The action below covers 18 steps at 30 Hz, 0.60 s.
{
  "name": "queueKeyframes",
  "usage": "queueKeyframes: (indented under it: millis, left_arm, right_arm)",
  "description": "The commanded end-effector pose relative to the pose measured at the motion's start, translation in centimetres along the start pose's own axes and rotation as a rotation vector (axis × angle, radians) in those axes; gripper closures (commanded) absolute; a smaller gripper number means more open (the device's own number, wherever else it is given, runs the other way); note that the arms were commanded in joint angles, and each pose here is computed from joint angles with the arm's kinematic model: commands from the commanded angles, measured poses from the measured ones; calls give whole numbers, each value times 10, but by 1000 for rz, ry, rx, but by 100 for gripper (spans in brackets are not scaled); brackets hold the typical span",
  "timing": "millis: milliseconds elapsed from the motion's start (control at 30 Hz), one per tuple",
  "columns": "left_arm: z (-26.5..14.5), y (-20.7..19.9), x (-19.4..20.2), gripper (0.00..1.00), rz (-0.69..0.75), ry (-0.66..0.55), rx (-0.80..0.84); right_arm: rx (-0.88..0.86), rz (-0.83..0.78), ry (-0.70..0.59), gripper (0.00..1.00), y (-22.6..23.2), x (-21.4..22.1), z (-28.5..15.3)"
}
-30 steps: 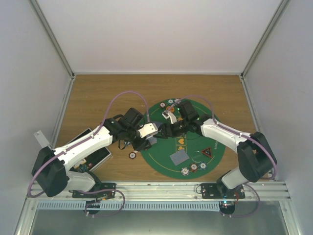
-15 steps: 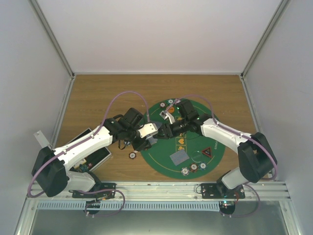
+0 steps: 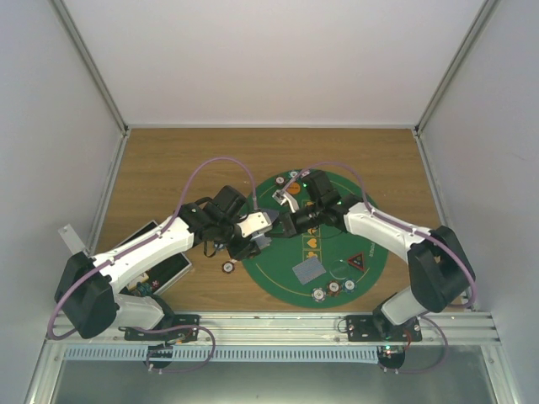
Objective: Distribute texas hold em gaming equipment
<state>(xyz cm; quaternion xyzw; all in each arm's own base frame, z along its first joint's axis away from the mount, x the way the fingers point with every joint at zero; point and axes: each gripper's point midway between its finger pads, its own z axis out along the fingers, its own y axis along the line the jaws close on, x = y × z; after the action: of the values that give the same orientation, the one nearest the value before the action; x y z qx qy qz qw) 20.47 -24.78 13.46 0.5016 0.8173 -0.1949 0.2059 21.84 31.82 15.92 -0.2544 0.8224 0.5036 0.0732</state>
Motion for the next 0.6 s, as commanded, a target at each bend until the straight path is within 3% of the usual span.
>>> queueKeyframes:
  millis: [0, 433, 567]
  left_arm:
    - [-4, 1, -12, 47, 28, -52, -12]
    - [-4, 0, -12, 47, 29, -50, -10]
    - [-3, 0, -12, 47, 28, -51, -8]
  right_arm:
    - [0, -21, -8, 99, 7, 2, -5]
    - [7, 13, -39, 99, 4, 9, -16]
    - [-19, 28, -38, 83, 5, 12, -14]
